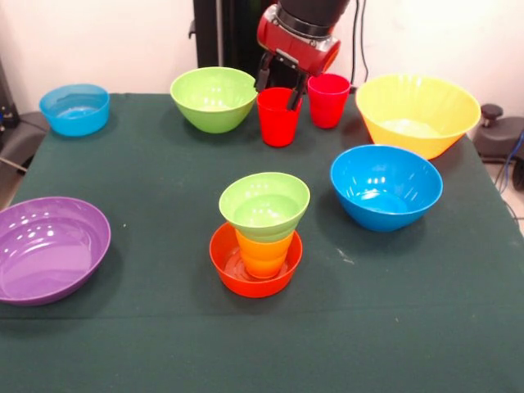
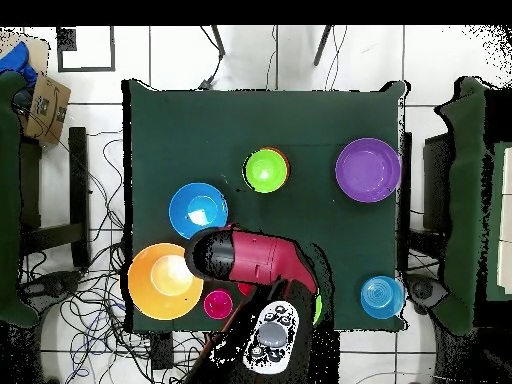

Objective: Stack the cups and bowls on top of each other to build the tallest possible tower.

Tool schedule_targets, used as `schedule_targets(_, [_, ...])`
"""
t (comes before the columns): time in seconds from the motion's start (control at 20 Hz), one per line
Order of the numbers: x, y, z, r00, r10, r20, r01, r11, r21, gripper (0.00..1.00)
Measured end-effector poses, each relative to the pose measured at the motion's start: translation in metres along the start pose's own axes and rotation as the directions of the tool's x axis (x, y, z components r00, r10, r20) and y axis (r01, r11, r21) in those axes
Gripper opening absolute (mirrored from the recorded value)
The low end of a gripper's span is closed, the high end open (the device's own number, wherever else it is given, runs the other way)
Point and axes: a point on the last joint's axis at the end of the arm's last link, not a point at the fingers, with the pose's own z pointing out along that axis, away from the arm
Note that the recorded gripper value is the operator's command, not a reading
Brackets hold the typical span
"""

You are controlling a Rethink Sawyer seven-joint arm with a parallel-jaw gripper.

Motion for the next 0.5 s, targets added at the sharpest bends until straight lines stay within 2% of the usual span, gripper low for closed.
schedule_targets(0.1, [-0.001,0.000,0.000,1.0000,0.002,-0.003,-0.002,1.0000,-0.005,1.00])
schedule_targets(0.2, [-0.009,-0.008,0.002,0.9995,0.023,-0.021,-0.024,0.9993,-0.030,1.00])
schedule_targets(0.4, [-0.024,-0.027,0.011,0.9979,0.055,-0.035,-0.056,0.9975,-0.043,1.00])
schedule_targets(0.5, [-0.035,-0.045,0.020,0.9963,0.077,-0.038,-0.079,0.9959,-0.045,1.00])
